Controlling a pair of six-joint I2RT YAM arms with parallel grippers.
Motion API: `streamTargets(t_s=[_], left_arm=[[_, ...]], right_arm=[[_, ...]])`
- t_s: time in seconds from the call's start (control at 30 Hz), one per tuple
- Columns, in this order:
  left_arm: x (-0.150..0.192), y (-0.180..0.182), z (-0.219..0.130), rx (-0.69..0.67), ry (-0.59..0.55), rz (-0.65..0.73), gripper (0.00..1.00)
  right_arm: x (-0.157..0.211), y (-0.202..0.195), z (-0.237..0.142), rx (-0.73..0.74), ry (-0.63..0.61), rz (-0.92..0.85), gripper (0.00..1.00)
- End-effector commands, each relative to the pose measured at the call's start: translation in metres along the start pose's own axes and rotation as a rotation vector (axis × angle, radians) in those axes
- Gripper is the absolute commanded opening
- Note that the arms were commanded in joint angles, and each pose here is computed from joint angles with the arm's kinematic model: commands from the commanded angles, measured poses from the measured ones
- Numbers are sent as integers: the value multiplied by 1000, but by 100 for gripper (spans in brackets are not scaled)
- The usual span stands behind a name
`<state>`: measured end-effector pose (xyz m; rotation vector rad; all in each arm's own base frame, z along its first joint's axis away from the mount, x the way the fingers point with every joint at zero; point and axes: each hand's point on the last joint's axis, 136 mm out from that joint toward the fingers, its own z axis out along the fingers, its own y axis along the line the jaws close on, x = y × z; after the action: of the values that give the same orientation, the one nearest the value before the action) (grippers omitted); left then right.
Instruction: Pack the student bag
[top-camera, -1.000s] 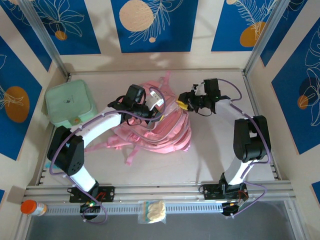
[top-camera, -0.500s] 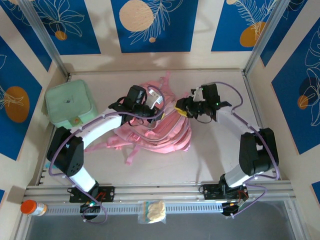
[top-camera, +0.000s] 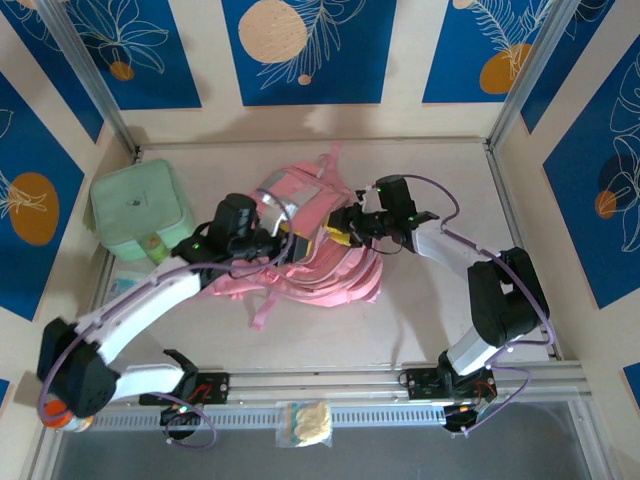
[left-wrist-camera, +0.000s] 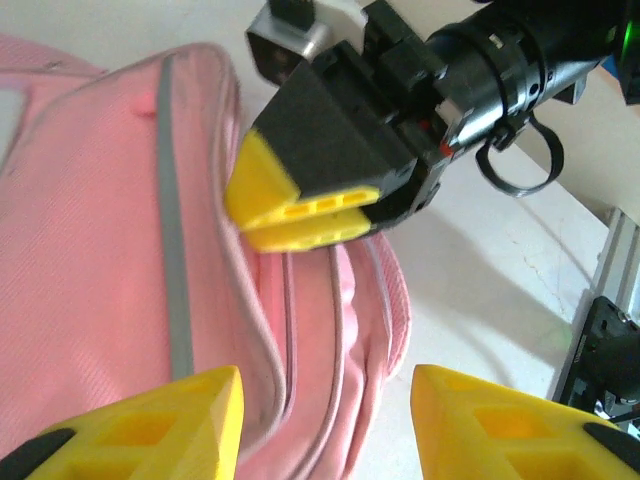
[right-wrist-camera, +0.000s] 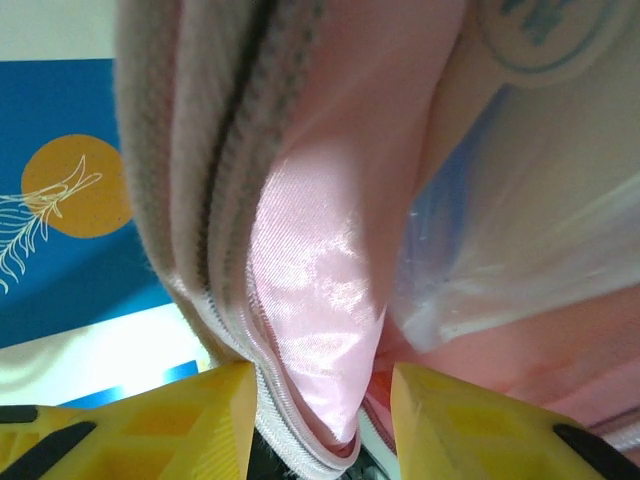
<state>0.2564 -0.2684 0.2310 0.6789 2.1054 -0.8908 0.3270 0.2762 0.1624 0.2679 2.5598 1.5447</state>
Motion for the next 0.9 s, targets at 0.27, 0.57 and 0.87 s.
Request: streamTargets(t_s=[0.27,0.57,0.87], left_arm=[[111,34,21,-152,193,-80,57],[116,63,30,-289,226,41,63],[106,42,52,-138,234,111,53]], right_arm=[[19,7,4,97,-17,-47,39],[25,14,-3,133,-63,-85,47],[19,4,5,165,-69,-64,38]])
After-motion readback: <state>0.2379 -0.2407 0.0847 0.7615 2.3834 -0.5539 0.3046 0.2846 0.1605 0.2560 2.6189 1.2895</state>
